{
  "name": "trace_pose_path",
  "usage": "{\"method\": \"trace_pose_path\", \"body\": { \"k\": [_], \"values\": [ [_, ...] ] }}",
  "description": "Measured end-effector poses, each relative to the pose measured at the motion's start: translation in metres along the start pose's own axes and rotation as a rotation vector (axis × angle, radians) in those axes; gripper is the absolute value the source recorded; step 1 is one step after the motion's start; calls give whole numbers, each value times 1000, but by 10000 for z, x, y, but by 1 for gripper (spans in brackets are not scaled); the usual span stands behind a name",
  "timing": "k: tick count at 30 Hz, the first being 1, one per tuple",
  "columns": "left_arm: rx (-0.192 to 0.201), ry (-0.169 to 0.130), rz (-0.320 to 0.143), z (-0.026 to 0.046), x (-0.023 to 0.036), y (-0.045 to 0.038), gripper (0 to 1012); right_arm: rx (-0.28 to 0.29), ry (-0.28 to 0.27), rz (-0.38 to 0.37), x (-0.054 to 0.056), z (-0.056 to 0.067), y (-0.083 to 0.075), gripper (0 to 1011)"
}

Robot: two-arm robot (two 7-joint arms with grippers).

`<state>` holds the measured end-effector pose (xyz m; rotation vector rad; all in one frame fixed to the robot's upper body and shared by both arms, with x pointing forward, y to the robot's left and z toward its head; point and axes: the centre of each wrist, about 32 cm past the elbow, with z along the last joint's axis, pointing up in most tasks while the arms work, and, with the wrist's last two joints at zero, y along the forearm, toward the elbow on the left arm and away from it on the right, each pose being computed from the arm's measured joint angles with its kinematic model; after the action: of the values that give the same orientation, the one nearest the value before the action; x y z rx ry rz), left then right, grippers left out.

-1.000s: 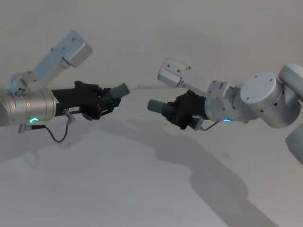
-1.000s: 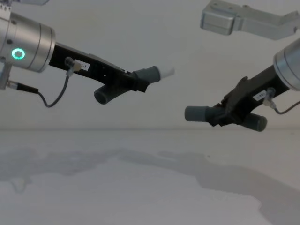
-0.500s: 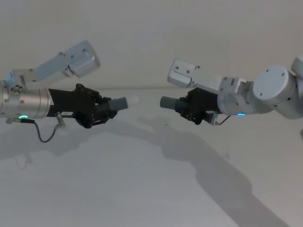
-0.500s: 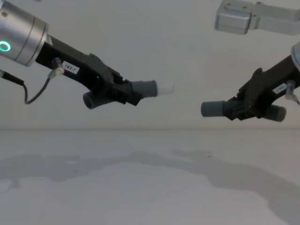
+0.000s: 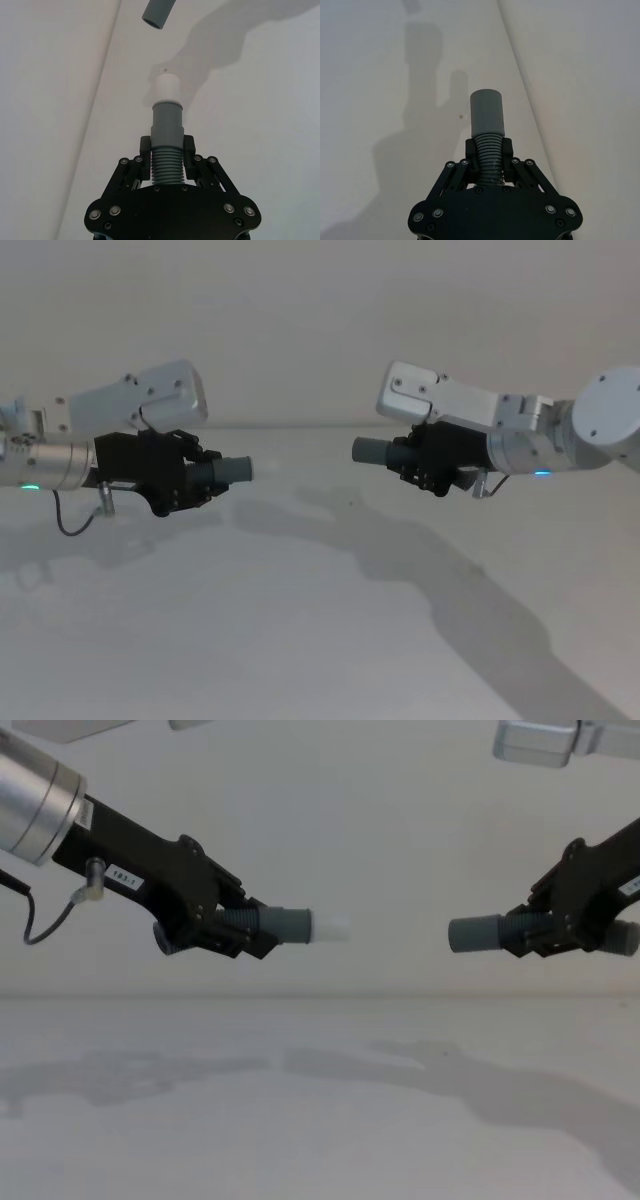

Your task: Use both hands to pick up one end of the pipe from the table, align the ends, and insert them.

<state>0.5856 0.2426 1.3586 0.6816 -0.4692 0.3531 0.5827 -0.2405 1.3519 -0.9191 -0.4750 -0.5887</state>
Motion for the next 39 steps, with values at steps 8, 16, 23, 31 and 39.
{"method": "trace_pose_path", "body": {
  "k": [8,16,23,31,39],
  "values": [
    [-2,-75,11,-24,14,2,336,14,-42,14,-8,0,-86,255],
    [-3,-111,13,-37,19,3,336,42,-86,27,-22,38,-122,255],
    [-4,-126,15,-42,21,3,336,79,-110,37,-42,76,-108,255],
    [-5,-138,15,-45,23,3,336,143,-118,54,-67,115,-46,255],
    [-5,-143,15,-47,23,3,336,186,-115,70,-80,128,31,255]
  ]
}}
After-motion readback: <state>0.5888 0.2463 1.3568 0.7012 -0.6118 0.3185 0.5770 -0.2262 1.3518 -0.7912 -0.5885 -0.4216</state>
